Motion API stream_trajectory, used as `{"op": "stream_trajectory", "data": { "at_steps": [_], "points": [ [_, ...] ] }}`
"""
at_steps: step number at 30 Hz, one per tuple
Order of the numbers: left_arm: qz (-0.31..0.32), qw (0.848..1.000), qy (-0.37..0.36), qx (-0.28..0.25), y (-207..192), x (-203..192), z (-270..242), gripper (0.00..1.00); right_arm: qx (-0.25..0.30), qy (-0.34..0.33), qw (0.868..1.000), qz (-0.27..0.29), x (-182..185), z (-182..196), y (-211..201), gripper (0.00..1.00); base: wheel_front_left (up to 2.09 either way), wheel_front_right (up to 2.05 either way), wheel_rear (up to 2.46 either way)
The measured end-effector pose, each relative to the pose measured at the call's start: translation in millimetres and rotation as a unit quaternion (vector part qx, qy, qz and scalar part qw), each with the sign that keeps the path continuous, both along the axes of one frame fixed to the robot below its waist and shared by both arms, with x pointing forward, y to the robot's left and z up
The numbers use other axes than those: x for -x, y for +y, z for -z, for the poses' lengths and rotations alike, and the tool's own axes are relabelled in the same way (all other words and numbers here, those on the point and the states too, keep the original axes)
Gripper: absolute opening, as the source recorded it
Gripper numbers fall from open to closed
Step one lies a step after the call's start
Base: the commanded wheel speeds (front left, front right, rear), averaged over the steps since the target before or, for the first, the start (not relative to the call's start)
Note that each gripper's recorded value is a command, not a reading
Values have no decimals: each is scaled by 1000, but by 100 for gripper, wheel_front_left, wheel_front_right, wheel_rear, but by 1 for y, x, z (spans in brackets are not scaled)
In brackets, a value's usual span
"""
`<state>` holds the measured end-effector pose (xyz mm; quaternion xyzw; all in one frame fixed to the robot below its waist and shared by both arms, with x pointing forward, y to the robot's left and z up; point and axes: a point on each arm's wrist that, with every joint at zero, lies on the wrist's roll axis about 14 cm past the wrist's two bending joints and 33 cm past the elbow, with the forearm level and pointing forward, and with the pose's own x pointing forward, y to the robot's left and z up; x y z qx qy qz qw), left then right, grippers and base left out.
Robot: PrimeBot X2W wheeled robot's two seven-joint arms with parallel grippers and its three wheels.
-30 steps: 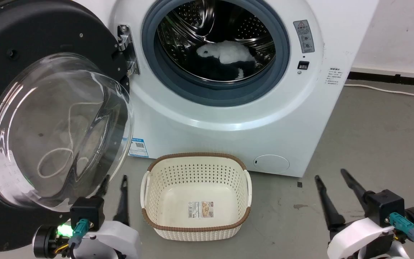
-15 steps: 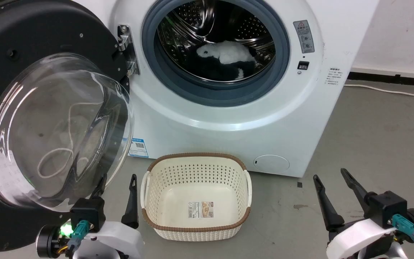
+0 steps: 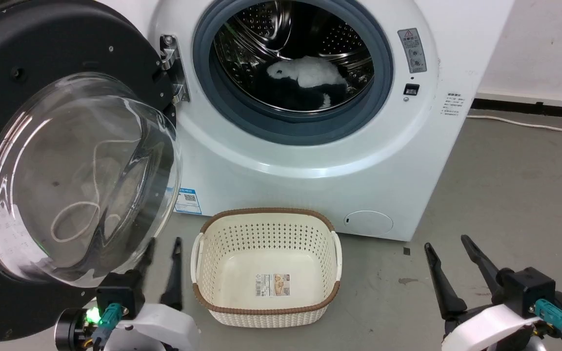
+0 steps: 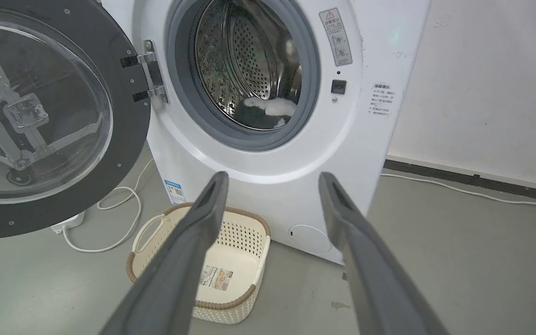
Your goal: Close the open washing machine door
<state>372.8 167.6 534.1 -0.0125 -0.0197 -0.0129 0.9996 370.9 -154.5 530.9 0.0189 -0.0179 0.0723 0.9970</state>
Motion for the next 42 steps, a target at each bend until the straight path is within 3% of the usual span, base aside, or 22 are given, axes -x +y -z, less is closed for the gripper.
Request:
{"op": "stream_trajectory", "data": {
  "at_steps": [9, 16, 23, 30, 34, 42],
  "points": [
    [-2, 1000, -20, 18, 1, 3, -9, 0, -17, 1, 1000, -4, 3, 4, 3, 100, 0, 0, 0],
    [-42, 992, -108, 47, 32, 9, -61, 0, -28, -1, 1000, -10, 1, 5, 7, 100, 0, 0, 0],
    [-130, 964, -219, 78, 92, 29, -126, 0, -41, 4, 999, -21, 0, 10, 15, 100, 0, 0, 0],
    [-243, 927, -274, 82, 171, 70, -148, 0, -52, 8, 998, -36, -5, 14, 26, 100, 0, 0, 0],
    [-298, 920, -244, 79, 213, 88, -129, 0, -58, 9, 997, -45, -9, 15, 32, 100, 0, 0, 0],
    [-360, 926, -110, 24, 279, 99, -78, 0, -65, 27, 996, -54, -20, 30, 40, 100, 0, 0, 0]
  ]
}}
